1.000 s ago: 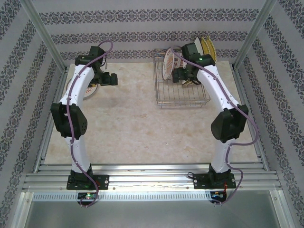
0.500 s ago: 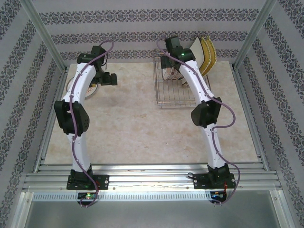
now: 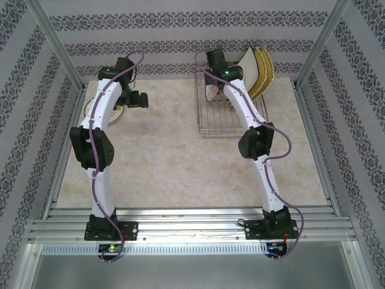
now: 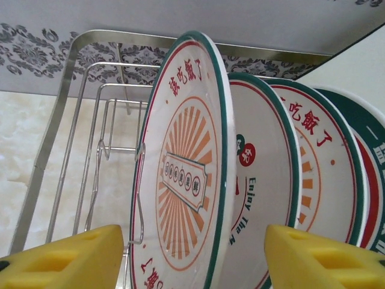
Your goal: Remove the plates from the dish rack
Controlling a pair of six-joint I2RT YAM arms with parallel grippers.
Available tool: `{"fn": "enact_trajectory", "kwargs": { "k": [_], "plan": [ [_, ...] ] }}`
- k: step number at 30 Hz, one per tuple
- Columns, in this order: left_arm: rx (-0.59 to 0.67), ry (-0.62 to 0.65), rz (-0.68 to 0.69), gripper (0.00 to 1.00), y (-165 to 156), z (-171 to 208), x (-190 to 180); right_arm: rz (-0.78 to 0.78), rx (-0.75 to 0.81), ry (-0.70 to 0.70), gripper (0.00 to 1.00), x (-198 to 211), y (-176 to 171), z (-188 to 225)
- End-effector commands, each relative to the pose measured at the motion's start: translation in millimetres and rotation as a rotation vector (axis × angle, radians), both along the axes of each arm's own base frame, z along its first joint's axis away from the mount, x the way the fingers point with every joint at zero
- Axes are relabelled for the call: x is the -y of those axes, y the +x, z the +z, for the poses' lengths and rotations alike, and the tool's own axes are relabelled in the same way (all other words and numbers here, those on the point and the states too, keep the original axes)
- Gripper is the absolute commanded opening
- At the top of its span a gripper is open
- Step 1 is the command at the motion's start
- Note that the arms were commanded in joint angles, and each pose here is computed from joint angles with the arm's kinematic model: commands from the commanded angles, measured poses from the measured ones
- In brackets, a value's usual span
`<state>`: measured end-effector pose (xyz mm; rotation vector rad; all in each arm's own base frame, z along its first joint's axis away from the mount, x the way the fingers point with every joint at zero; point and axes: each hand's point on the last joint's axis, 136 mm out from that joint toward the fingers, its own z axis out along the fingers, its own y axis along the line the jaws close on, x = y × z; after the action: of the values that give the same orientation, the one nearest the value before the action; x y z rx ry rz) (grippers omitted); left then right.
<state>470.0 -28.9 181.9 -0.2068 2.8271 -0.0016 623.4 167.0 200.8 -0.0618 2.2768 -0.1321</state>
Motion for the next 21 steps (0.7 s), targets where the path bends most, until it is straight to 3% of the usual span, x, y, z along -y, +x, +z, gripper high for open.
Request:
{"fn": "enact_trajectory", "kwargs": {
  "k": [1,16,19,21],
  "plan": [
    [-0.039,0.002,-0.007,1.00,-6.4,-2.1,0.7,-0.020,0.044,-0.055,0.61,0.1,8.0,0.8],
    [-0.042,0.009,-0.011,1.00,-8.0,-2.3,-0.1,0.003,0.061,0.004,0.37,-16.0,17.1,-10.8],
    [-0.042,0.009,-0.011,1.00,-8.6,-1.7,-0.2,0.009,0.054,0.012,0.31,-18.0,17.1,-14.6],
    [-0.040,0.008,-0.011,1.00,-8.4,-1.7,0.0,0.011,0.052,0.015,0.21,-18.7,17.2,-15.7]
  ]
}}
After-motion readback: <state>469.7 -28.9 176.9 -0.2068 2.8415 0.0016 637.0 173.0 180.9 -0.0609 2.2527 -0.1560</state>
